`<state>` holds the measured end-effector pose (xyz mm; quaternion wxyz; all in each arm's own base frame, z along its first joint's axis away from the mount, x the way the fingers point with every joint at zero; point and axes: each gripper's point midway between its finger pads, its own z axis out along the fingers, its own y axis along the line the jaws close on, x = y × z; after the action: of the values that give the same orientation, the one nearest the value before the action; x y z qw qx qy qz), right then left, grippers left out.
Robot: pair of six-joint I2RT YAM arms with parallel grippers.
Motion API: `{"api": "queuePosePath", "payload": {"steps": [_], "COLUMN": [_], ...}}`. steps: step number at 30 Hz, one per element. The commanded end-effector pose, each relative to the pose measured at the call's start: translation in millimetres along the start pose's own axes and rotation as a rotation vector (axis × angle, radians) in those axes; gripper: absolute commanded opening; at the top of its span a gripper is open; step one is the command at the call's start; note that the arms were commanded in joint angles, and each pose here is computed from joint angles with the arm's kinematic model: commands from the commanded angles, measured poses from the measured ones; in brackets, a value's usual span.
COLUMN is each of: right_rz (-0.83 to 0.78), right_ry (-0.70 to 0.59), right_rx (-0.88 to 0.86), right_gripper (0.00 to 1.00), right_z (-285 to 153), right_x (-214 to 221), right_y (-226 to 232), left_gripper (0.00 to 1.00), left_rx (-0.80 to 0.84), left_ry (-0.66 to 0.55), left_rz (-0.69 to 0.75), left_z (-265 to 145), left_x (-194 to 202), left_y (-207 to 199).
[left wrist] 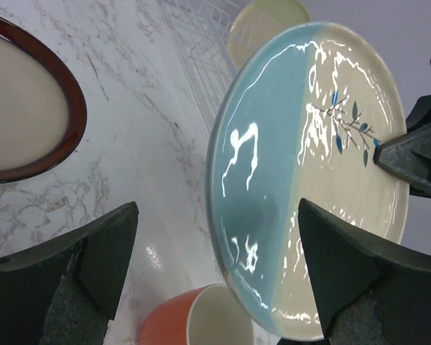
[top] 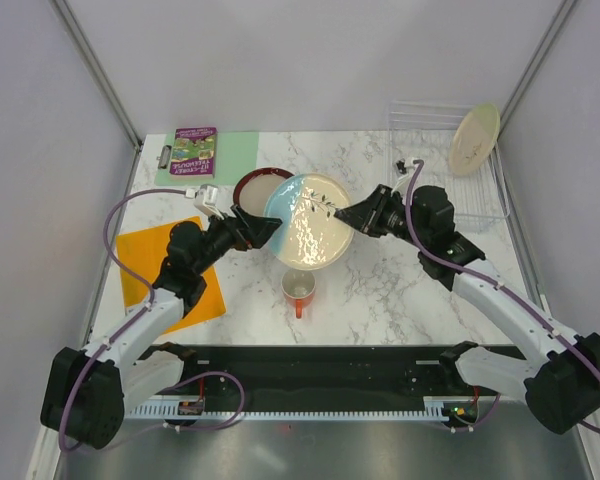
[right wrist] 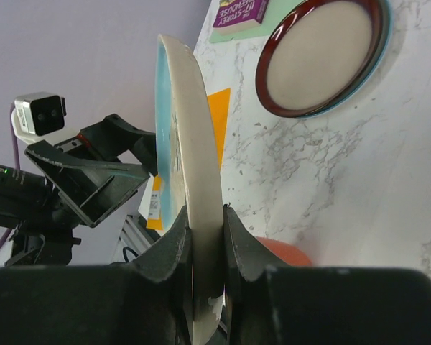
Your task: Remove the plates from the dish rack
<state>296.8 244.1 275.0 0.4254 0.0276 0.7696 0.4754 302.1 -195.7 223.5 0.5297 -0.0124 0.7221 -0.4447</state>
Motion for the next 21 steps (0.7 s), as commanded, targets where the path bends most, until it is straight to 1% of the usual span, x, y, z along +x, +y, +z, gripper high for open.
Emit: {"api": "queuePosePath", "payload": {"steps": [1, 2, 3, 4, 5, 6, 8, 9, 10, 11, 14, 16, 17, 18, 19, 20, 21], "right_rz": [-0.017, -0.016, -0.013, -0.013, -0.012, -0.012, -0.014, -0.015, -0.012, -0.014, -0.019, -0.02, -0.031, -0.037, -0.039, -0.052, -0.076], "right_ry": [-0.139, -0.136, -0.134, -0.128, -0.124, -0.124, -0.122, -0.126, -0.117, -0.114, -0.108, -0.111, -0.112, -0.119, -0.113, -0.115, -0.138], "right_rx": [-0.236, -0.245, -0.248, -0.252, -0.252, -0.252, -0.25, -0.252, -0.252, -0.255, -0.239, -0.211, -0.2, -0.186, -0.164, -0.143, -0.099], "right_gripper": [0.0, 0.0, 0.0, 0.0, 0.0, 0.0, 0.0, 0.0, 0.0, 0.0, 0.01, 0.08, 0.15, 0.39, 0.47, 0.52, 0.63], "right_z": [-4, -4, -2, -1, 0, 0, 2, 1, 3, 4, 7, 9, 9, 10, 11, 11, 12], "right_x": [-31, -30, -28, -26, -24, -23, -22, -23, -21, -21, -19, -20, -20, -22, -23, -24, -29], "right_y": [69, 71, 72, 73, 74, 74, 74, 75, 74, 75, 70, 65, 63, 61, 59, 56, 49], "left_gripper": [0.94, 0.89, 0.79, 0.76, 0.69, 0.55, 0.41, 0.19, 0.04, 0.02, 0.02, 0.02, 0.02, 0.02, 0.02, 0.02, 0.02], "left_rx": [0.113, 0.121, 0.126, 0.129, 0.125, 0.128, 0.127, 0.127, 0.126, 0.111, 0.098, 0.087, 0.077, 0.05, 0.032, 0.015, -0.017], "left_ry": [-0.038, -0.03, -0.028, -0.029, -0.027, -0.028, -0.028, -0.028, -0.027, -0.02, -0.009, -0.011, -0.021, -0.008, -0.009, -0.032, -0.015], "left_rz": [-0.037, -0.039, -0.04, -0.039, -0.039, -0.037, -0.029, -0.025, -0.024, -0.023, -0.014, -0.009, 0.003, -0.002, 0.008, 0.019, 0.021], "left_z": [2, 2, 2, 2, 1, 0, -2, -3, -4, -4, -4, -3, -3, -2, -2, 0, 0], "left_x": [-10, -8, -8, -8, -6, -6, -4, -3, -3, -1, 1, 0, -5, -3, -5, -16, -15], "left_y": [-24, -25, -25, -26, -24, -25, -24, -24, -23, -20, -18, -16, -17, -12, -10, -12, -7]}}
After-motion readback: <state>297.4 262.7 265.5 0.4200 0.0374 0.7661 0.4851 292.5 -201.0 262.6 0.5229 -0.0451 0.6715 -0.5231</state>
